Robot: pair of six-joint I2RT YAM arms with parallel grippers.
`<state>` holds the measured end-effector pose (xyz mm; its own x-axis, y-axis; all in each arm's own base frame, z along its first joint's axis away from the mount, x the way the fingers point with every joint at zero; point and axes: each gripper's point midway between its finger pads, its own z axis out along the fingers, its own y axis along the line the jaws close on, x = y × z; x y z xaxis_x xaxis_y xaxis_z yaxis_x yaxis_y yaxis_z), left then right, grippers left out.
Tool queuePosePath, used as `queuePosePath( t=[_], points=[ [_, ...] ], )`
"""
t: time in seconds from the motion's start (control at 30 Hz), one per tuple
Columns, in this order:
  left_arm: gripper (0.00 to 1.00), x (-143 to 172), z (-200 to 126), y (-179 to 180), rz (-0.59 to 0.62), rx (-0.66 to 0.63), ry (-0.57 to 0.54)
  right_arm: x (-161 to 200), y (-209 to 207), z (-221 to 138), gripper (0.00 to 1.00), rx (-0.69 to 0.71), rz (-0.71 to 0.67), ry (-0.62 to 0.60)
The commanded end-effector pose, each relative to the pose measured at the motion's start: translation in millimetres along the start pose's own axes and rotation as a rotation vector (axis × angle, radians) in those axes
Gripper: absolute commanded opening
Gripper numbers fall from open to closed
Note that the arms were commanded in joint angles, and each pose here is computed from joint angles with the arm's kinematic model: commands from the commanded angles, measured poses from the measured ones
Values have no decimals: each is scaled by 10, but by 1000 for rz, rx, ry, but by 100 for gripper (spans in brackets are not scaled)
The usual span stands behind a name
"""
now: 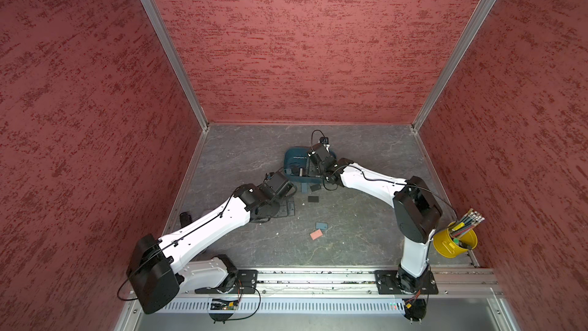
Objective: Put the eraser in the storage box
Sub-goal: Place the eraser in the storage box.
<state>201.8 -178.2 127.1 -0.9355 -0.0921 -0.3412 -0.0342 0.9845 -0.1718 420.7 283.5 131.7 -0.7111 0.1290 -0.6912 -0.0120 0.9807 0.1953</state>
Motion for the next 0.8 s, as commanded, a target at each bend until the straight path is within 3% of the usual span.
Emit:
queuePosePath(
  t=[0.0, 0.07, 0.43, 0.77],
  points=[
    [100, 81, 59, -99, -20, -14, -7, -275, 11, -323, 94, -52, 28, -79],
    [100, 159, 100, -168, -10, -27, 7, -308, -65, -467, 98, -56, 48, -105],
    [100, 600, 323, -715, 21, -73, 58, -300, -774, -1189, 99, 10, 144, -208],
    [100, 621, 687, -1226, 142, -67, 119, -357, -1137, -1570, 99, 66, 187, -287]
  ],
)
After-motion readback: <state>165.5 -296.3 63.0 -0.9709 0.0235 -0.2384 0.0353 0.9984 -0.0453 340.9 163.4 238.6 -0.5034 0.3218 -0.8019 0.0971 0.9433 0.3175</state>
